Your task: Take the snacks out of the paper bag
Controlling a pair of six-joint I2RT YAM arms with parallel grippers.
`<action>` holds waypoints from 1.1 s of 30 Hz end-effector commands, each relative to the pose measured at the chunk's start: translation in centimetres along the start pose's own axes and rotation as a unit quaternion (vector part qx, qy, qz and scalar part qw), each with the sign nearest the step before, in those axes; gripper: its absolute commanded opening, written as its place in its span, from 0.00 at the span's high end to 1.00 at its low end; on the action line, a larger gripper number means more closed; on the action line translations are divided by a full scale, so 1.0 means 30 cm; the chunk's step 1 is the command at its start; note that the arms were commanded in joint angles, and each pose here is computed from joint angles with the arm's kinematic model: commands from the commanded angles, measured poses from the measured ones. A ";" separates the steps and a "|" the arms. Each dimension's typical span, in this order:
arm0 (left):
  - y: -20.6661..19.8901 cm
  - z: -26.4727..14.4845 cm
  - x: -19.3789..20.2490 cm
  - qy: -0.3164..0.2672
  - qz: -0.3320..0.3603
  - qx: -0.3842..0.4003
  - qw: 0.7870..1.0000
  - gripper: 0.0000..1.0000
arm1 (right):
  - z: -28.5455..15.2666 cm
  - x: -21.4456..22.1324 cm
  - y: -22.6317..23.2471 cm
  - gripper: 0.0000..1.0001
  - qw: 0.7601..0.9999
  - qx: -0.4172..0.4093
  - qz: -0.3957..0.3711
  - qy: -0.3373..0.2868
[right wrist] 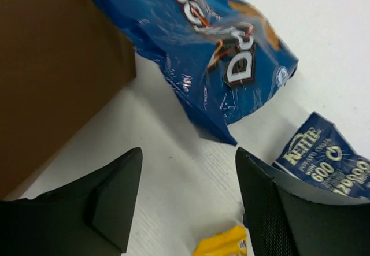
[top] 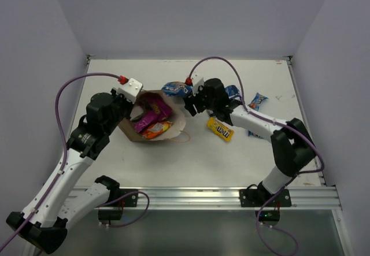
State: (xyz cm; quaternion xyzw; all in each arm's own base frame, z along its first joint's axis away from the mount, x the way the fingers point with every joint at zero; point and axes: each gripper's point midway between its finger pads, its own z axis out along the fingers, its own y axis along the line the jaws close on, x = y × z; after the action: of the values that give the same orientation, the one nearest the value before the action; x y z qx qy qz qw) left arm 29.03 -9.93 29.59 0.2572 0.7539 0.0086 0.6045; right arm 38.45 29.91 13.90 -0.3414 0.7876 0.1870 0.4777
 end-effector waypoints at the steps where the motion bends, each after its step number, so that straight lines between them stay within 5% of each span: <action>1: -0.010 0.015 -0.098 -0.058 0.013 0.017 0.998 1.00 | -0.268 -0.331 0.051 0.31 0.992 -0.020 0.003 -0.121; 10: -0.030 0.046 -0.114 -0.062 0.014 0.035 0.997 1.00 | -0.574 -0.521 0.375 0.31 0.969 -0.116 -0.059 -0.210; 21: -0.020 0.029 -0.154 -0.084 0.026 0.033 0.996 1.00 | -0.285 -0.310 0.743 0.32 0.960 -0.221 -0.134 -0.108; 29: -0.047 0.028 -0.122 -0.090 0.036 0.047 0.994 1.00 | -0.312 -0.206 0.957 0.32 0.938 -0.305 -0.148 -0.073; 33: -0.067 0.015 -0.105 -0.097 0.047 0.060 0.992 1.00 | -0.290 -0.208 0.921 0.32 0.946 -0.272 -0.158 -0.073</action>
State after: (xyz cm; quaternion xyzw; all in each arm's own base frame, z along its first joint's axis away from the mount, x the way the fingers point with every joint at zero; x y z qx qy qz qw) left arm 29.00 -12.32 28.93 0.3153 0.7260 -0.0288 0.6105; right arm 16.19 45.60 20.16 -0.5577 0.6307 0.3263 0.4299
